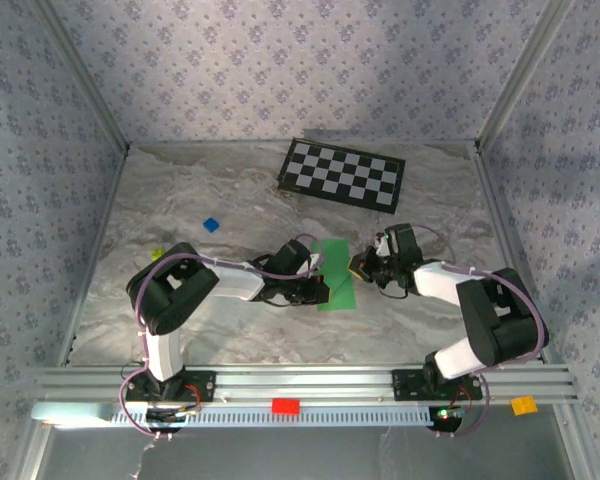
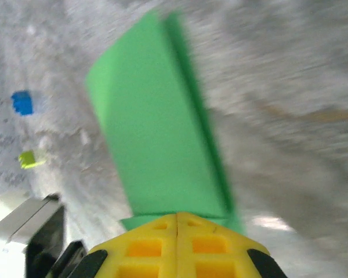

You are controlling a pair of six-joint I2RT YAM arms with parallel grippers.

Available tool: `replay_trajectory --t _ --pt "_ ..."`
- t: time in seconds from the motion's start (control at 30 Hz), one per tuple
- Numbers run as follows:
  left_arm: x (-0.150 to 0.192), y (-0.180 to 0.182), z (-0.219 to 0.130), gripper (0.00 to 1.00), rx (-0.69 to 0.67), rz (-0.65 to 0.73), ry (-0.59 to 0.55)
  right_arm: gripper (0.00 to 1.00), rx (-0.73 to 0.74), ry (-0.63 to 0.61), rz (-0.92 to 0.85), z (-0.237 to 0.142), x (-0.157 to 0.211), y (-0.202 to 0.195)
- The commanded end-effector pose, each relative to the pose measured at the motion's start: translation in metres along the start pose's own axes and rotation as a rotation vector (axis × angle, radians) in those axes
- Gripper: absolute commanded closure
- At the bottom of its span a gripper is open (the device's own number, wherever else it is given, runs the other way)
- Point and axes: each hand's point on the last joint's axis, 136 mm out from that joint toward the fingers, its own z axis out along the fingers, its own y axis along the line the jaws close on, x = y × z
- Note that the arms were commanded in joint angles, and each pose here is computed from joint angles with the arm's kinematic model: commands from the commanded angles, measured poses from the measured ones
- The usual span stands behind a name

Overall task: Fold a paper plane with a square sheet of paper (pick it up from the middle)
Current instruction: Fold the triangle a second time at the center of the table.

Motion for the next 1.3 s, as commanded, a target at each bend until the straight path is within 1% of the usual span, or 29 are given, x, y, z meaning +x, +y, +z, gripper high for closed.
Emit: replay_trajectory --t 0.0,0.1,0.23,0.37,0.47,0.7,0.8,1.0,1.1,1.27 --pt "0.025 0.035 0.002 1.0 -0.12 -0.061 0.075 0.97 0.007 0.026 -0.048 0.003 0.011 0.009" --pt "0.024 0.033 0.002 1.0 -0.115 -0.06 0.073 0.97 0.027 0.072 -0.045 0.013 0.024 0.005" --pt "0.02 0.027 0.002 1.0 -0.099 -0.053 0.07 1.0 0.121 0.112 0.026 0.024 0.037 -0.029" --pt "0.018 0.02 -0.002 1.0 -0.086 -0.05 0.064 1.0 0.184 0.114 0.066 0.027 0.042 -0.054" --pt "0.022 0.022 -0.005 0.99 -0.092 -0.052 0.069 1.0 0.224 0.113 0.071 0.027 0.042 -0.065" --pt "0.039 0.034 -0.013 0.99 -0.112 -0.055 0.095 1.0 0.225 0.116 0.072 0.027 0.041 -0.067" --pt "0.045 0.04 -0.017 0.98 -0.141 -0.044 0.113 1.0 0.225 0.116 0.073 0.027 0.041 -0.066" --pt "0.049 0.043 -0.026 0.98 -0.182 -0.005 0.132 1.0 0.229 0.116 0.071 0.026 0.041 -0.067" --pt "0.045 0.034 -0.031 0.98 -0.17 0.018 0.121 1.0 0.227 0.115 0.071 0.026 0.041 -0.066" --pt "0.018 -0.003 -0.04 0.97 -0.094 0.058 0.044 1.0 0.226 0.118 0.072 0.026 0.042 -0.066"
